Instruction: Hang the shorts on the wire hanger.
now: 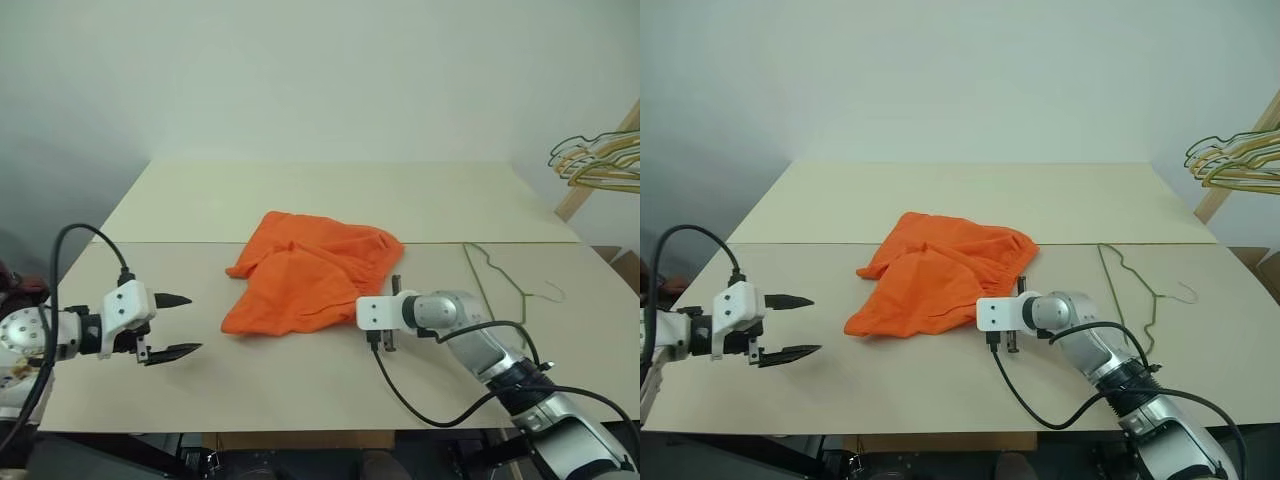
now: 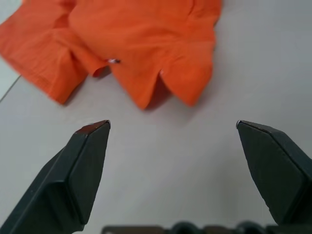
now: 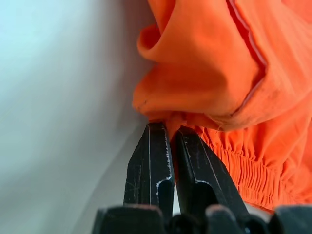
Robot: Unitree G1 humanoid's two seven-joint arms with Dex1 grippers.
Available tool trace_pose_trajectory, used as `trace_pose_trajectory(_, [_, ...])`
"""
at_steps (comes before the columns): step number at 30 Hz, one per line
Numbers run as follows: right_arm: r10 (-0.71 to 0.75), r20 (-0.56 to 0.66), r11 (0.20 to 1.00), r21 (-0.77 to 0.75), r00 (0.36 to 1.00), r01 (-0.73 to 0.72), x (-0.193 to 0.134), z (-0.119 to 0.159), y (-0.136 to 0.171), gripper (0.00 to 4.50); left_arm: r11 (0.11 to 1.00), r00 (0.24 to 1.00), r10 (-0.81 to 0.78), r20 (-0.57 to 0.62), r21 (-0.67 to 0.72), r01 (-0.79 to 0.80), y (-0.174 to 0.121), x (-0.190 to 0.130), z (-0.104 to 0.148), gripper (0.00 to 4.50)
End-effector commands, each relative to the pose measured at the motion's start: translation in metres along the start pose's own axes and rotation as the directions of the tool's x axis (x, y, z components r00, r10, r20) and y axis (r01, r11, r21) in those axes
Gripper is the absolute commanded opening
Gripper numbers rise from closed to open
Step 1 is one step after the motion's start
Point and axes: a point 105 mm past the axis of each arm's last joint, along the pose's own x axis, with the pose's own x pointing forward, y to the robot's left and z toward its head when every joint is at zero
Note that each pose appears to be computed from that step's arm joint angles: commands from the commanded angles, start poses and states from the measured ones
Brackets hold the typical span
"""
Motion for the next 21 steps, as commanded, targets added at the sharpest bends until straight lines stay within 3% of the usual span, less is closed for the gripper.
trace_pose_trajectory(1, [-0.065,-0.008,0.998,-0.007,0.998,0.065,-0.008,0.002,-0.013,0.02,0.996,0.996,-0.081,0.024,0.026,0.080,-0.007,0.021,0.004,4.50])
trace_pose_trajectory(10, [-0.076,-0.019,0.997,0.008,0.997,0.076,-0.012,0.000,-0.012,0.02,0.998,1.000,0.013,-0.006,0.064,-0.012,0.000,0.068,-0.018,4.50])
trace_pose_trajectory(15, [-0.073,-0.023,0.997,0.005,0.997,0.073,-0.012,-0.001,-0.011,0.02,0.995,0.998,0.067,0.008,0.078,-0.067,0.010,0.075,-0.019,4.50])
trace_pose_trajectory(21, [-0.073,-0.027,0.997,0.003,0.997,0.073,-0.012,-0.002,-0.012,0.00,0.991,0.996,0.083,0.015,0.100,-0.084,0.015,0.073,-0.017,2.61])
